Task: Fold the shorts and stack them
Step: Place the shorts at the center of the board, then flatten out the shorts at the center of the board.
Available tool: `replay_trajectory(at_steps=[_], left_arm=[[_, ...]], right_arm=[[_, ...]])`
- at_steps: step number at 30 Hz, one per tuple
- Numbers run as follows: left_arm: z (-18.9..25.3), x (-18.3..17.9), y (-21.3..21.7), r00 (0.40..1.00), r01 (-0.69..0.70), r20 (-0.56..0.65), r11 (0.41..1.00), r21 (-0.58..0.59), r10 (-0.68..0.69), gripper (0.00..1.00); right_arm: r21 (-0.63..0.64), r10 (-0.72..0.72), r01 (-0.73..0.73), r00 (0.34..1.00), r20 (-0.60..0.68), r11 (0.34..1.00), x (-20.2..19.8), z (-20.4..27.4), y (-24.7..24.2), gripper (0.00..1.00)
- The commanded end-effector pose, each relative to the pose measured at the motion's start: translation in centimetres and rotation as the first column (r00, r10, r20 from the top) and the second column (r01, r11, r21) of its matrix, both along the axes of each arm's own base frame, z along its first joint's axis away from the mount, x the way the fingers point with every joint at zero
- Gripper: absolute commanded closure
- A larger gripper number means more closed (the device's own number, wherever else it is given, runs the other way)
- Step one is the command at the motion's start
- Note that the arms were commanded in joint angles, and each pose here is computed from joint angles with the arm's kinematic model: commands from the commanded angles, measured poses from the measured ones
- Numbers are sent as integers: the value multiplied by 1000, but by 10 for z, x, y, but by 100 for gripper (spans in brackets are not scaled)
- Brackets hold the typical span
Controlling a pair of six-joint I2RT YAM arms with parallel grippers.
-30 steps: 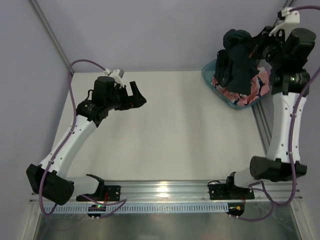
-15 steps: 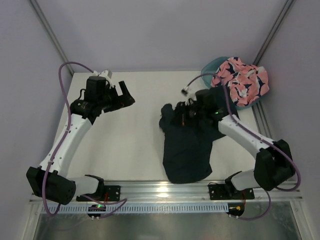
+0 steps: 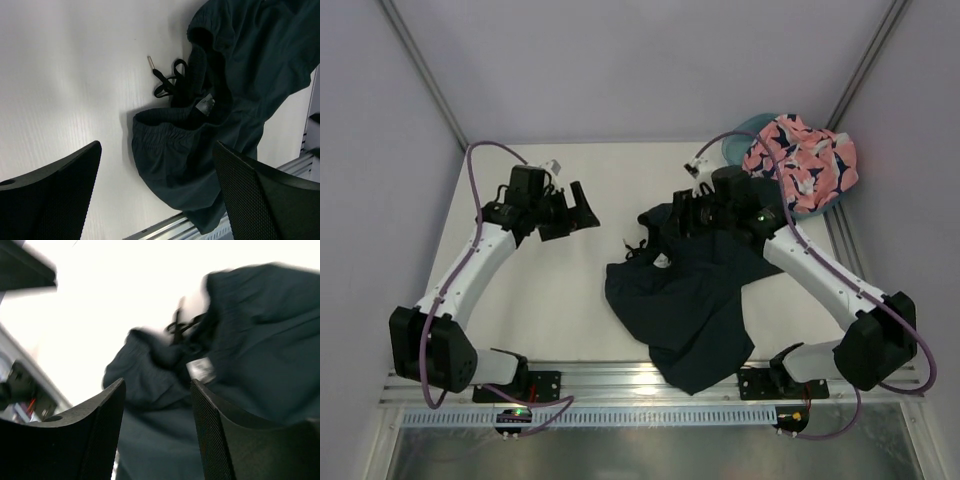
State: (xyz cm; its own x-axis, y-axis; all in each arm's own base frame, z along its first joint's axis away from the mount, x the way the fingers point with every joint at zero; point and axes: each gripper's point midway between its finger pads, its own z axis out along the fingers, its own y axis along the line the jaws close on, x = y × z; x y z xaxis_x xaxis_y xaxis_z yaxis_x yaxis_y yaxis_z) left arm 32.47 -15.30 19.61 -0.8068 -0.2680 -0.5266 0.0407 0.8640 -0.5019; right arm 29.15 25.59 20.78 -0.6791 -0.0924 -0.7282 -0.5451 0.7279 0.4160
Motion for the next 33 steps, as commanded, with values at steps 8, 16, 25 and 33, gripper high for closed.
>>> replay_trajectory(at_steps=[8,16,25,33], left_arm=[[-72,-23,-46,979,147,-134,987,-68,-155,8],[-102,-13,-64,972,148,-168,983,-112,-165,9],[-132,-7,-68,964,139,-218,987,-76,-152,12],[-140,-1,-77,962,141,-221,984,-112,-163,18]], right_arm=[[-132,-59,56,998,-20,990,123,-35,-11,43],[-147,-6,1,999,-37,989,145,-54,29,37],[-332,-52,35,998,-42,943,141,-101,45,31],[-439,-121,105,993,-10,892,144,-124,36,26]])
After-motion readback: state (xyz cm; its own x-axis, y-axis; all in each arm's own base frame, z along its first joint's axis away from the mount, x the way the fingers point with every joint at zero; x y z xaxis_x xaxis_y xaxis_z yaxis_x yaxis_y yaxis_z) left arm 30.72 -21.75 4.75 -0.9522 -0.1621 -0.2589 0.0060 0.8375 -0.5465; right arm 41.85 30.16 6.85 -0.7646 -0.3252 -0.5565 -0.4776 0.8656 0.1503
